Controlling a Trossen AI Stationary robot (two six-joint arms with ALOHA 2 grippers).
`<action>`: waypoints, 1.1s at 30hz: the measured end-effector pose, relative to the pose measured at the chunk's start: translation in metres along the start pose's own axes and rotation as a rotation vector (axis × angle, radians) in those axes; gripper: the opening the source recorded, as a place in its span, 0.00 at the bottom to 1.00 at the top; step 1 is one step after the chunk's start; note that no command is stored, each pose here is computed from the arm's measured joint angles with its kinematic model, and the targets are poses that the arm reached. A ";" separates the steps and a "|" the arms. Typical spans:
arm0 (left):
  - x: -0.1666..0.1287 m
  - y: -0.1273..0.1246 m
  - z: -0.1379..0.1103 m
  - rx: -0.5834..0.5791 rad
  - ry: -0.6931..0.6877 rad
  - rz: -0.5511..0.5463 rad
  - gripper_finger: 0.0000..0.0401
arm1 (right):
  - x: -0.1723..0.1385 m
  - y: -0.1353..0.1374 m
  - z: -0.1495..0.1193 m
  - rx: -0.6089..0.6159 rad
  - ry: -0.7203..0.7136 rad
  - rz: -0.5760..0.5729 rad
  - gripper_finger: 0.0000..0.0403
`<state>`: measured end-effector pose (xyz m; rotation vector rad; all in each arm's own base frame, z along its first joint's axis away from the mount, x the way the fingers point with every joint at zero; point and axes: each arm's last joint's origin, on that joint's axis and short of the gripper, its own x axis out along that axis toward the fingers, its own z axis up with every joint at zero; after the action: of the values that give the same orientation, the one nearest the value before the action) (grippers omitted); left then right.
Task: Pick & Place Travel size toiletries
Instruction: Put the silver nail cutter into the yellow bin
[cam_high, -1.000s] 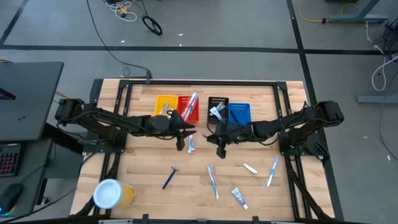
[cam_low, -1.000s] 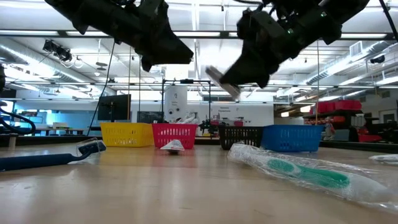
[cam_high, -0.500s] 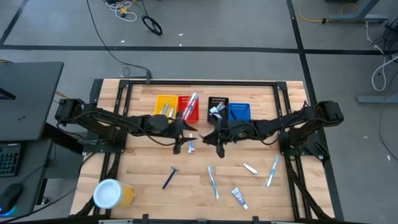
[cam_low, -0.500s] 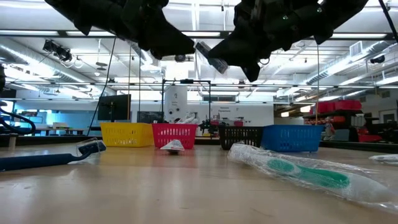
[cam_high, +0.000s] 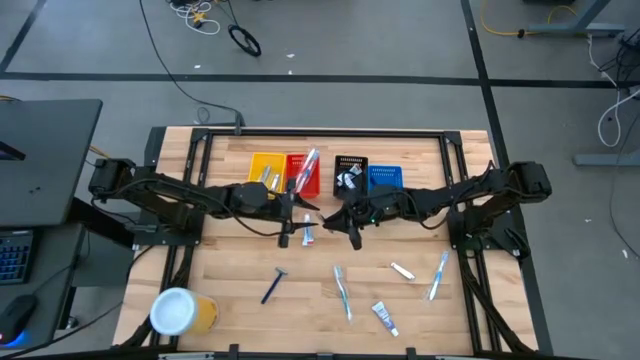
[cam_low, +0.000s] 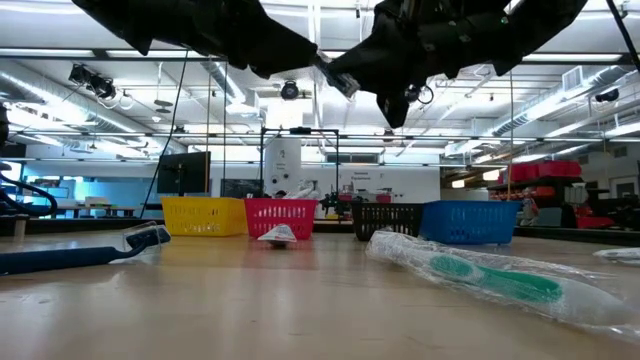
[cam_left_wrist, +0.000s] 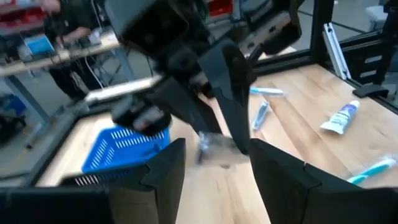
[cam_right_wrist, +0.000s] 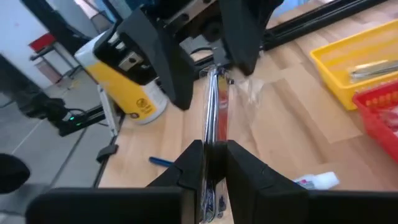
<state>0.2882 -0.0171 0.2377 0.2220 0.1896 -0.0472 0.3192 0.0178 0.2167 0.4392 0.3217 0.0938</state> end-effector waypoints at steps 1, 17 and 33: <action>0.000 0.000 0.001 0.010 -0.005 0.001 0.46 | 0.000 0.001 0.000 0.000 0.006 0.017 0.13; -0.001 0.002 0.005 0.058 -0.102 -0.173 0.46 | 0.006 0.002 0.001 -0.014 -0.032 0.095 0.13; -0.001 0.001 -0.003 0.037 -0.031 -0.236 0.46 | 0.015 -0.010 0.007 -0.012 0.008 0.197 0.13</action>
<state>0.2871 -0.0160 0.2355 0.2351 0.1839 -0.2886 0.3362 0.0088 0.2141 0.4583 0.2846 0.2899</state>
